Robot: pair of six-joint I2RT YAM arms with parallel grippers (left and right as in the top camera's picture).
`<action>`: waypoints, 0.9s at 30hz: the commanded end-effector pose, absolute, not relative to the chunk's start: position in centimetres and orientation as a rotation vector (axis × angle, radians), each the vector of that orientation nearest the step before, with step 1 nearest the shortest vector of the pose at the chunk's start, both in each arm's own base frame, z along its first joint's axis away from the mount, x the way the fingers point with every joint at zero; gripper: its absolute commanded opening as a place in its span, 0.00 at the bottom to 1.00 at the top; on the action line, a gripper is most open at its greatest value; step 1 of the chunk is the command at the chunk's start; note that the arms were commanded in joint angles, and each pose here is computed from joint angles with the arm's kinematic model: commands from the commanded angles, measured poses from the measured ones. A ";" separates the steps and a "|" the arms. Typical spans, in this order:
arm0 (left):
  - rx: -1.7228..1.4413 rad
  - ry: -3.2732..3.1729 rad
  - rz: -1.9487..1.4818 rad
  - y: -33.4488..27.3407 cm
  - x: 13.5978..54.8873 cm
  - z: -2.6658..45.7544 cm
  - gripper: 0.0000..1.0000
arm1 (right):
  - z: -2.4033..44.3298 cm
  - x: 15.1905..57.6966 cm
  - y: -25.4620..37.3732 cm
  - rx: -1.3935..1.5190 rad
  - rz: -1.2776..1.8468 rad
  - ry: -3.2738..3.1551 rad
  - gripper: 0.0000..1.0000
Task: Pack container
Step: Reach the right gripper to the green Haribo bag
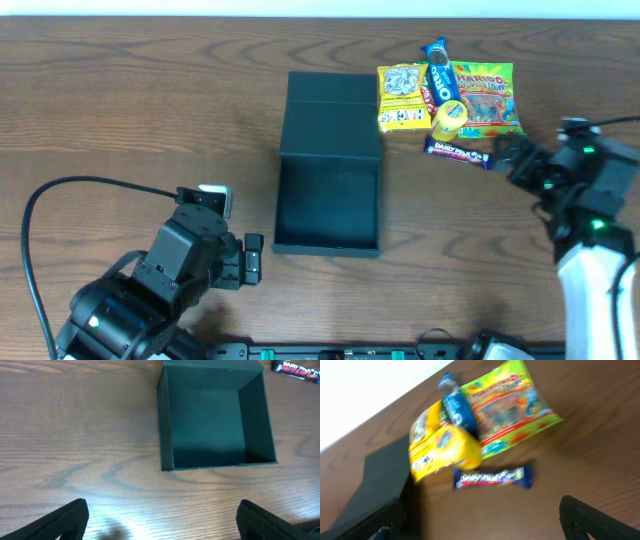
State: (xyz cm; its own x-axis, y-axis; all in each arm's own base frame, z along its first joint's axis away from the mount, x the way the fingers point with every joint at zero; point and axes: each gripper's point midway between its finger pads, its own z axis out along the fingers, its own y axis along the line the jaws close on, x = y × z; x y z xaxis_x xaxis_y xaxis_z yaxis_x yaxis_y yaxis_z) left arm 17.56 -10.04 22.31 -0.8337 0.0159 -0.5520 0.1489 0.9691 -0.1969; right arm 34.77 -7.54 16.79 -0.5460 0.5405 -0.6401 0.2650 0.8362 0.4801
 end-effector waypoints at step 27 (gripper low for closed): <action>0.206 2.509 -0.271 -10.4 18.6 22.6 0.95 | 3.6 45.7 -12.1 0.894 0.649 2.308 0.98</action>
